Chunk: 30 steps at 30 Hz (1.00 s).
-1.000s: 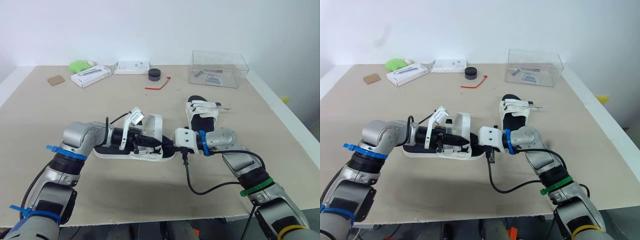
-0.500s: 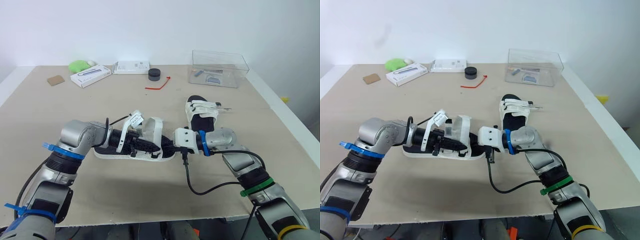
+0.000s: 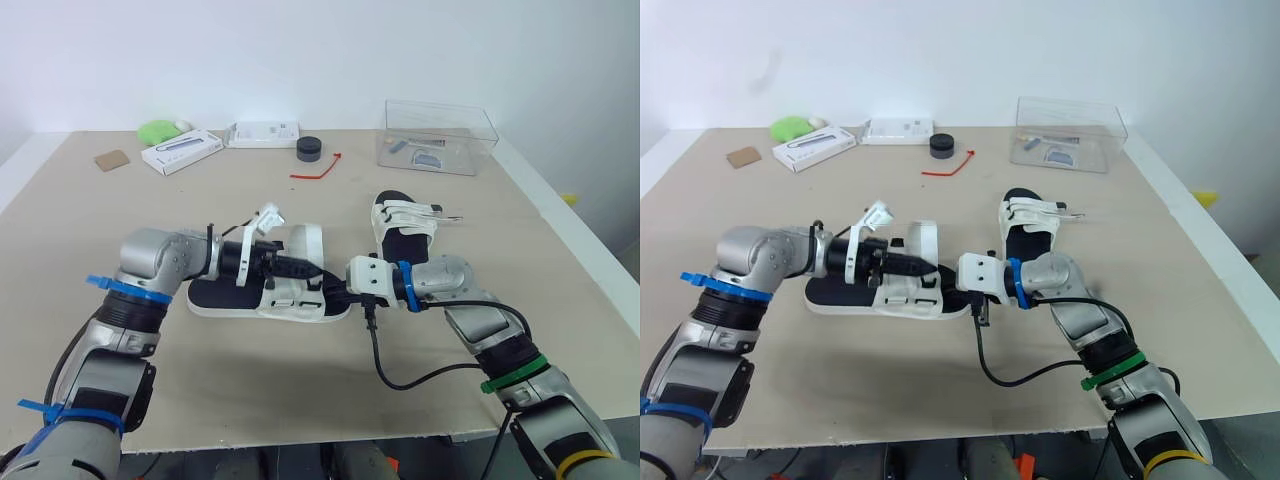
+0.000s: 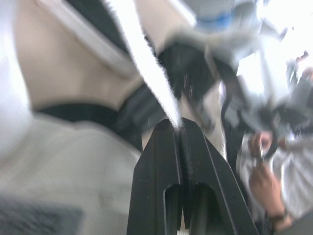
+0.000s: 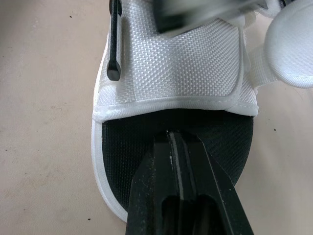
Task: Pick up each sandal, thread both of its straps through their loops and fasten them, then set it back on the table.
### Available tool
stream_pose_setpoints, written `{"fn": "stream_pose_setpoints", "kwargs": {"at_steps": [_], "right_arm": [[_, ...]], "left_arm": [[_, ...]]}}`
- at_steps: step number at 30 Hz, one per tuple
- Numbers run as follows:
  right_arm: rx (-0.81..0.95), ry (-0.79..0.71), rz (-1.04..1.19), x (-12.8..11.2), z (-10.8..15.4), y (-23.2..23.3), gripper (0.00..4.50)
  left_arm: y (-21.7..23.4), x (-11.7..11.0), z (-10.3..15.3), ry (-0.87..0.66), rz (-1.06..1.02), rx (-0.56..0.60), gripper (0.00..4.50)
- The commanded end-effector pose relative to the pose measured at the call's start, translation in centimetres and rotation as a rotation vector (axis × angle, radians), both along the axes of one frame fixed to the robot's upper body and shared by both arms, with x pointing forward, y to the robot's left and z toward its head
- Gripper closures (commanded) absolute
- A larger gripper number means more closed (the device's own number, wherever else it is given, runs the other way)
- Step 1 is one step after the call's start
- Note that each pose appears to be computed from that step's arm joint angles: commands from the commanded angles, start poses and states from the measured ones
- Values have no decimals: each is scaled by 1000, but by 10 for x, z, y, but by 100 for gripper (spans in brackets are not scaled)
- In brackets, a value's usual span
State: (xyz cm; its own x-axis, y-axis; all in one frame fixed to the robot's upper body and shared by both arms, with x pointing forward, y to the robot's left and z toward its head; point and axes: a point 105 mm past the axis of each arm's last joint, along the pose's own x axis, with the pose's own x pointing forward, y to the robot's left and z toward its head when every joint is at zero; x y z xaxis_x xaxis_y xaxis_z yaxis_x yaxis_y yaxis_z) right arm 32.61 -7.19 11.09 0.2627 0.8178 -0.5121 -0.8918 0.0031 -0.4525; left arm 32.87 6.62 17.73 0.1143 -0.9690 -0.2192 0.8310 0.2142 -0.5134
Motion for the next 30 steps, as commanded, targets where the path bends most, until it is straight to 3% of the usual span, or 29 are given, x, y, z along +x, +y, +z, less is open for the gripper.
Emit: {"fn": "stream_pose_setpoints", "kwargs": {"at_steps": [1,9,23,30], "right_arm": [[-119,98,-67,-1,-35,-20,450],[-124,100,-66,-3,-36,-21,450],[-128,103,-63,-2,-35,-20,450],[-125,100,-62,-1,-35,-19,450]], "left_arm": [[3,4,-3,-13,16,27,448],[-4,-16,-22,43,-55,60,448],[-2,-26,-20,97,-82,72,448],[10,-15,-35,55,-21,153,448]]}}
